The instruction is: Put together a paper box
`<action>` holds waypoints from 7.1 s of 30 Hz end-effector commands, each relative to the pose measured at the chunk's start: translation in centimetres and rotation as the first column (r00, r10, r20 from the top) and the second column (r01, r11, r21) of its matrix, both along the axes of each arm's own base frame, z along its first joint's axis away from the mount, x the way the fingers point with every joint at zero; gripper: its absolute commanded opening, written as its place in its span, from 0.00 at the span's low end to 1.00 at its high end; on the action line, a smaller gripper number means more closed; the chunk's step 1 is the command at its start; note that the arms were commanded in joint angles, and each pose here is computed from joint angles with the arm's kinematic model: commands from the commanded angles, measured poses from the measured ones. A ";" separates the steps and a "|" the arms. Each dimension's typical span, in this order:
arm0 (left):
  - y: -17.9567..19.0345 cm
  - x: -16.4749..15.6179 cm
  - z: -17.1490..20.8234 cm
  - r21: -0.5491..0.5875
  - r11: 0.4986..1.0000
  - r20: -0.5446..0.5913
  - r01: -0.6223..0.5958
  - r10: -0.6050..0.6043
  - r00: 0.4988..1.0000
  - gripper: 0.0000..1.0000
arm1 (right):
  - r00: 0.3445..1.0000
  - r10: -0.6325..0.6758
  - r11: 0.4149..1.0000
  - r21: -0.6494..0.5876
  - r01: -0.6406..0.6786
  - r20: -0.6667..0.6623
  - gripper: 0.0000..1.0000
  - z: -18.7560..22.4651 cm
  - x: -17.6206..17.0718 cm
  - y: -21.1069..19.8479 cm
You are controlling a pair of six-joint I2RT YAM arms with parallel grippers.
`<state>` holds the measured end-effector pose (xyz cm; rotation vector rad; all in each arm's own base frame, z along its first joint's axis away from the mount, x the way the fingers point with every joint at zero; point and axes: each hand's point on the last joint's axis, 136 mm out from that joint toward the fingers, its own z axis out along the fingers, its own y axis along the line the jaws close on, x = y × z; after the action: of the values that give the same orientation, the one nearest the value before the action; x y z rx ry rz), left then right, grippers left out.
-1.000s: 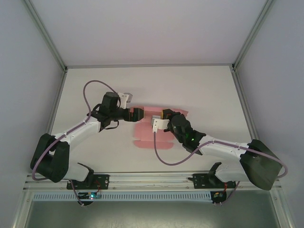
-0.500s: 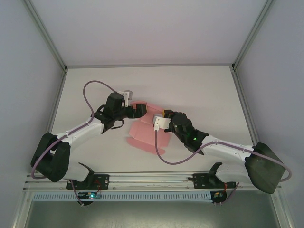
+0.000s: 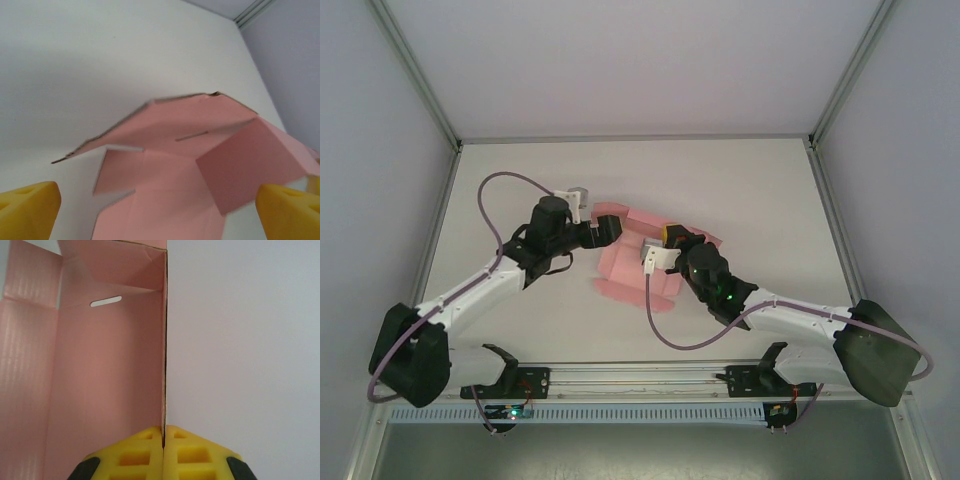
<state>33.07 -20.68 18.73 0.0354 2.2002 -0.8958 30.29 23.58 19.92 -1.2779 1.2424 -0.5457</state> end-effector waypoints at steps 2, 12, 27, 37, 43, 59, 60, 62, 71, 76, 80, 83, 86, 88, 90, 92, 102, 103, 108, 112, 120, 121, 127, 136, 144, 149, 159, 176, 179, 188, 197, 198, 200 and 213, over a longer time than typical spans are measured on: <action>1.2 -1.6 -0.5 -0.082 0.996 -0.005 0.047 -0.047 0.999 1.00 | 0.998 0.041 0.992 0.121 -0.035 -0.044 0.00 1.7 -0.3 0.0; -0.2 0.0 -0.8 -0.204 0.974 0.047 0.093 -0.086 0.995 0.69 | 0.982 0.089 0.977 0.205 -0.054 -0.165 0.00 0.9 -0.9 -0.2; -1.5 1.9 -3.0 -0.210 0.968 0.056 0.138 -0.129 0.990 0.49 | 0.975 0.058 0.963 0.268 0.002 -0.213 0.00 0.9 0.1 -0.9; -2.7 1.4 -3.9 -0.149 0.973 0.045 0.178 -0.173 0.984 0.16 | 0.964 0.019 0.958 0.279 0.058 -0.264 0.00 0.8 1.2 -0.9; -4.6 0.7 -3.2 0.087 0.975 0.133 0.207 -0.217 0.967 0.00 | 0.942 0.026 0.956 0.284 0.075 -0.336 0.00 0.3 1.3 -0.4; -11.7 1.0 -3.0 0.436 0.847 0.145 0.304 -0.399 0.905 0.00 | 0.939 0.150 0.983 0.150 -0.107 -0.311 0.00 -2.0 -1.1 2.4; -12.2 0.9 -3.0 0.439 0.841 0.142 0.316 -0.412 0.900 0.00 | 0.941 0.143 0.985 0.137 -0.105 -0.306 0.00 -2.2 -1.0 2.4; -13.0 0.5 -3.1 0.440 0.834 0.144 0.334 -0.432 0.890 0.00 | 0.951 0.121 0.990 0.105 -0.095 -0.284 0.00 -2.5 -0.6 2.5; -12.4 0.8 -4.1 0.459 0.843 0.134 0.281 -0.379 0.916 0.00 | 0.976 0.040 0.999 0.004 -0.040 -0.215 0.00 -3.5 0.5 2.1; -10.4 0.5 -4.6 0.477 0.846 0.123 0.238 -0.333 0.935 0.06 | 0.977 0.029 1.000 0.005 -0.029 -0.209 0.00 -3.3 0.4 0.9; -7.9 0.4 -4.7 0.503 0.844 0.113 0.185 -0.276 0.954 0.31 | 0.980 0.011 1.000 -0.009 -0.013 -0.200 0.00 -3.5 0.5 0.0; -5.7 0.3 -4.2 0.507 0.850 0.109 0.140 -0.225 0.968 0.51 | 0.981 0.015 1.000 -0.022 -0.020 -0.196 0.00 -3.7 0.6 0.0; -4.5 -0.2 -3.1 0.500 0.857 0.132 0.123 -0.216 0.967 0.73 | 0.985 0.010 0.999 -0.045 -0.018 -0.170 0.00 -3.7 1.0 0.1; -3.5 -0.2 -2.1 0.490 0.867 0.161 0.086 -0.186 0.969 0.89 | 0.991 0.003 0.997 -0.074 -0.013 -0.131 0.00 -3.7 1.5 0.2; -2.2 0.0 -1.1 0.458 0.888 0.178 0.031 -0.126 0.976 1.00 | 0.999 -0.012 0.994 -0.112 0.006 -0.053 0.00 -3.3 2.0 0.4; -0.5 0.7 -0.4 0.422 0.906 0.176 -0.036 -0.043 0.983 1.00 | 1.000 -0.011 0.987 -0.158 0.008 -0.022 0.00 -3.6 2.3 0.8; 10.8 6.1 -2.8 0.334 0.856 0.018 -0.395 0.413 0.911 1.00 | 0.993 0.071 0.957 -0.287 -0.041 0.096 0.00 -5.4 2.5 3.2; 11.4 6.6 -3.5 0.340 0.847 0.001 -0.408 0.433 0.901 1.00 | 0.992 0.065 0.953 -0.302 -0.029 0.110 0.00 -5.7 2.7 3.4; 12.1 9.1 -6.1 0.345 0.855 -0.066 -0.388 0.435 0.898 1.00 | 0.991 0.081 0.956 -0.291 -0.048 0.103 0.00 -6.7 3.0 4.4; 12.8 11.6 -7.4 0.317 0.863 -0.062 -0.394 0.433 0.899 1.00 | 0.992 0.104 0.963 -0.258 -0.083 0.066 0.00 -6.7 2.6 4.9; 11.2 15.6 -9.1 0.264 0.913 -0.083 -0.313 0.345 0.935 1.00 | 0.994 0.102 0.967 -0.237 -0.089 0.040 0.00 -7.0 2.2 4.6; 10.5 15.7 -9.4 0.245 0.928 -0.100 -0.282 0.314 0.944 1.00 | 0.994 0.100 0.968 -0.237 -0.088 0.040 0.00 -7.0 2.2 4.6; 6.1 13.3 -9.9 0.112 0.993 -0.131 -0.048 0.063 0.989 1.00 | 0.997 0.065 0.971 -0.234 -0.054 0.040 0.00 -6.9 2.4 4.1; 1.8 6.9 -9.3 0.043 0.978 -0.084 0.203 -0.199 0.976 0.94 | 0.999 0.035 0.977 -0.212 -0.032 0.013 0.00 -6.8 2.3 3.7; 1.2 5.3 -8.6 0.023 0.966 -0.033 0.258 -0.257 0.966 0.92 | 1.000 0.009 0.974 -0.225 -0.012 -0.011 0.00 -7.5 2.1 3.3; 0.2 4.7 -9.5 0.036 0.952 -0.047 0.303 -0.301 0.952 0.71 | 1.000 0.001 0.973 -0.230 -0.007 -0.027 0.00 -7.7 2.0 3.3; -1.6 2.9 -10.6 0.037 0.927 -0.017 0.374 -0.373 0.928 0.69 | 0.998 -0.016 0.968 -0.249 0.001 -0.060 0.00 -8.3 1.7 2.8; -2.1 1.3 -10.6 0.061 0.904 0.001 0.424 -0.425 0.905 0.65 | 0.995 0.002 0.960 -0.279 -0.029 -0.096 0.00 -8.6 1.3 3.0; -3.6 1.4 -10.3 0.056 0.878 0.014 0.476 -0.477 0.879 0.65 | 0.995 0.007 0.958 -0.284 -0.036 -0.100 0.00 -8.7 1.2 3.2; -3.6 4.1 -11.3 0.154 0.901 0.037 0.406 -0.416 0.908 0.62 | 0.990 0.020 0.957 -0.285 -0.059 -0.140 0.00 -9.5 0.7 3.4; -3.8 6.8 -11.7 0.186 0.916 0.099 0.356 -0.378 0.920 0.63 | 0.965 0.039 0.948 -0.297 -0.118 -0.260 0.00 -11.1 0.0 3.7; -4.0 6.9 -11.5 0.184 0.916 0.112 0.357 -0.380 0.918 0.63 | 0.963 0.037 0.946 -0.300 -0.120 -0.268 0.00 -11.2 0.1 3.7; -4.0 7.1 -11.1 0.182 0.916 0.124 0.356 -0.381 0.916 0.63 | 0.958 0.037 0.943 -0.308 -0.128 -0.285 0.00 -11.4 0.1 3.6; -4.7 8.5 -10.4 0.200 0.914 0.179 0.352 -0.388 0.904 0.61 | 0.926 0.014 0.940 -0.311 -0.141 -0.378 0.00 -12.9 0.2 3.4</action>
<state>39.17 -23.83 5.58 0.5729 2.2336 -0.8727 32.98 26.55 11.32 -1.5712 1.4088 -0.6044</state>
